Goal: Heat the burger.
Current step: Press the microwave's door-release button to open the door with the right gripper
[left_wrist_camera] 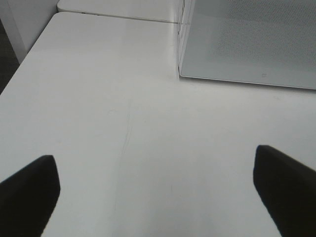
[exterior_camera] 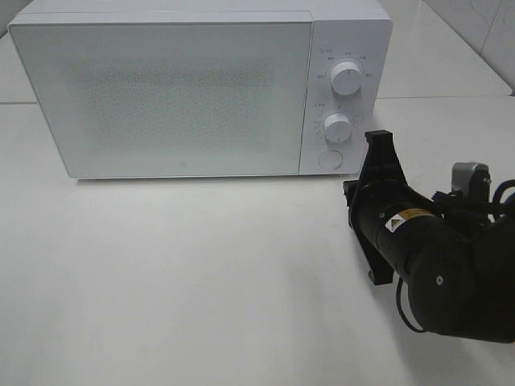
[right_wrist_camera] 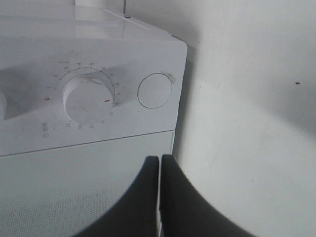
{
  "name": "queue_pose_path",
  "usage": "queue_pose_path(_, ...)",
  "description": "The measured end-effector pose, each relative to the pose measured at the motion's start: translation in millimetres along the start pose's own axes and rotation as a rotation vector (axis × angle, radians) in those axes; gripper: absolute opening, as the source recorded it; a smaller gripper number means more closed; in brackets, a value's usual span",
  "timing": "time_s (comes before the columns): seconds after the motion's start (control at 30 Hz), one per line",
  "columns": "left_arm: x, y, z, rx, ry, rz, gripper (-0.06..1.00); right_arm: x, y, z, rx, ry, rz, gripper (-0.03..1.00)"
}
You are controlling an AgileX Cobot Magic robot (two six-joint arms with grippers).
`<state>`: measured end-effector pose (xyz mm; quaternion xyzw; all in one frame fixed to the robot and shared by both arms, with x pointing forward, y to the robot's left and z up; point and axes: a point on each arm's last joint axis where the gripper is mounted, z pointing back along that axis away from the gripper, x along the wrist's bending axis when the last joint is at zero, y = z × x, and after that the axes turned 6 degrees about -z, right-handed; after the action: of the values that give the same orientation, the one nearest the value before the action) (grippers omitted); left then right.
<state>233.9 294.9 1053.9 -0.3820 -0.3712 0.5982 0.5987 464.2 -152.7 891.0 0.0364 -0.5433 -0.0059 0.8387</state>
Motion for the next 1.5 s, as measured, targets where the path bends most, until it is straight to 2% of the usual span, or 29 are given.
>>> queue_pose_path(1.0,0.0,0.0,0.0,0.0,0.0,0.0,0.99,4.3,-2.9,-94.1,-0.013,0.026,-0.073,0.01)
queue_pose_path(1.3,0.0,0.0,0.0,0.0,0.0,0.0,0.99,9.9,-10.0,-108.7,-0.035,0.016,-0.089,0.01)
queue_pose_path(1.5,0.0,0.0,0.0,0.0,0.0,0.0,0.99,4.2,-7.5,-118.1,-0.033,0.043,-0.085,0.01)
